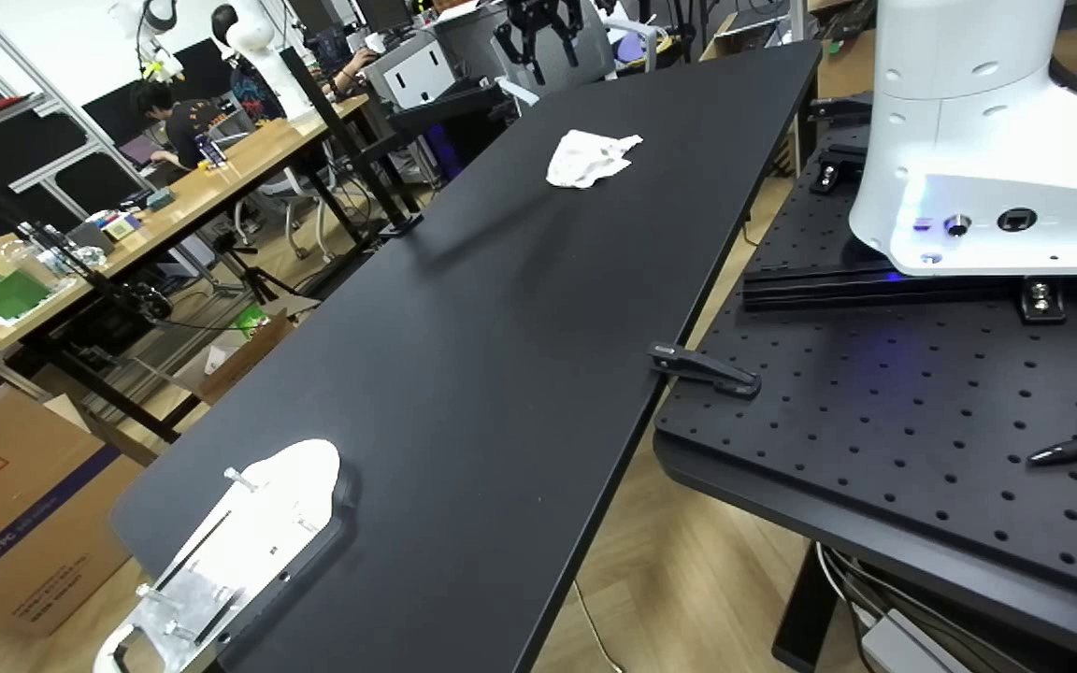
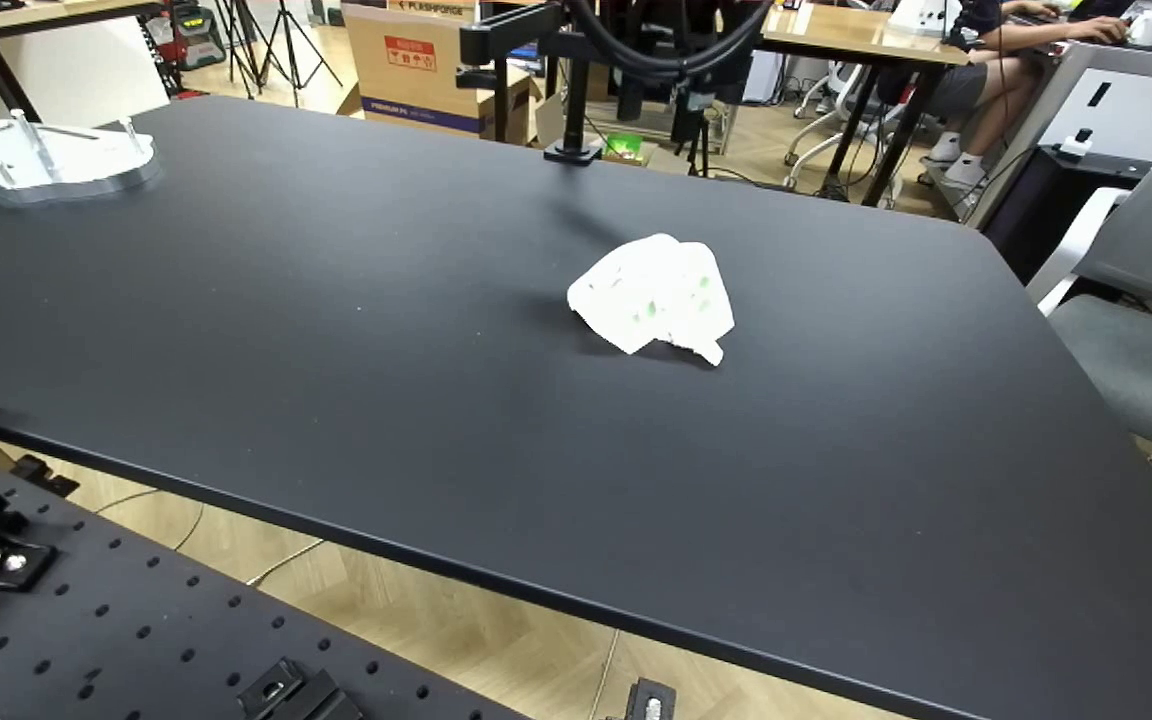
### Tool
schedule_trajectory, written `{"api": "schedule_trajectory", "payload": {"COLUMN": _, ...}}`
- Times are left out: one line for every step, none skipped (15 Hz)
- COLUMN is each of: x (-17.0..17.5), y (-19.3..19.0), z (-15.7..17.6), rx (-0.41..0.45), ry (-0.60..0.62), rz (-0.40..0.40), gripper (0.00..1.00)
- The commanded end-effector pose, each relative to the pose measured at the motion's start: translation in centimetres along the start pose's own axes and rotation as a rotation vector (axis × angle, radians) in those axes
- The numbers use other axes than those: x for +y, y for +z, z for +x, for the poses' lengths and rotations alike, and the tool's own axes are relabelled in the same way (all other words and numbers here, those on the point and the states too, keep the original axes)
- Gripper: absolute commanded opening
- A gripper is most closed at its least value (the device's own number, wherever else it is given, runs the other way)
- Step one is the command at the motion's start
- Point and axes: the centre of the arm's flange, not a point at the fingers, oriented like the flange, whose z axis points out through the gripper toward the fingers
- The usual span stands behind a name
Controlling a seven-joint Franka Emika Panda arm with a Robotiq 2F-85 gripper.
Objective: Put the cloth on the table
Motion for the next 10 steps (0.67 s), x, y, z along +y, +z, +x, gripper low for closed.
{"api": "schedule_trajectory", "payload": {"x": -0.2, "y": -5.3, "z": -2.1, "rx": 0.021, "ry": -0.016, "rz": 0.019, "gripper": 0.95}}
{"api": "schedule_trajectory", "payload": {"x": -0.3, "y": -2.3, "z": -0.6, "rx": 0.006, "ry": -0.014, "rz": 0.009, "gripper": 0.76}}
{"api": "schedule_trajectory", "payload": {"x": -0.4, "y": -3.6, "z": -0.8, "rx": 0.015, "ry": -0.016, "rz": 0.016, "gripper": 0.84}}
{"api": "schedule_trajectory", "payload": {"x": -0.4, "y": -4.5, "z": -1.0, "rx": 0.023, "ry": -0.018, "rz": 0.021, "gripper": 0.9}}
{"api": "schedule_trajectory", "payload": {"x": -0.4, "y": -5.0, "z": -1.2, "rx": 0.025, "ry": -0.018, "rz": 0.023, "gripper": 0.95}}
{"api": "schedule_trajectory", "payload": {"x": -0.3, "y": -5.1, "z": -1.3, "rx": 0.026, "ry": -0.018, "rz": 0.024, "gripper": 0.95}}
{"api": "schedule_trajectory", "payload": {"x": -0.3, "y": -5.0, "z": -1.4, "rx": 0.023, "ry": -0.018, "rz": 0.023, "gripper": 0.95}}
{"api": "schedule_trajectory", "payload": {"x": -0.3, "y": -4.8, "z": -1.4, "rx": 0.021, "ry": -0.018, "rz": 0.022, "gripper": 0.95}}
{"api": "schedule_trajectory", "payload": {"x": -0.3, "y": -4.7, "z": -1.5, "rx": 0.019, "ry": -0.018, "rz": 0.022, "gripper": 0.95}}
{"api": "schedule_trajectory", "payload": {"x": -0.3, "y": -4.7, "z": -1.5, "rx": 0.017, "ry": -0.018, "rz": 0.022, "gripper": 0.95}}
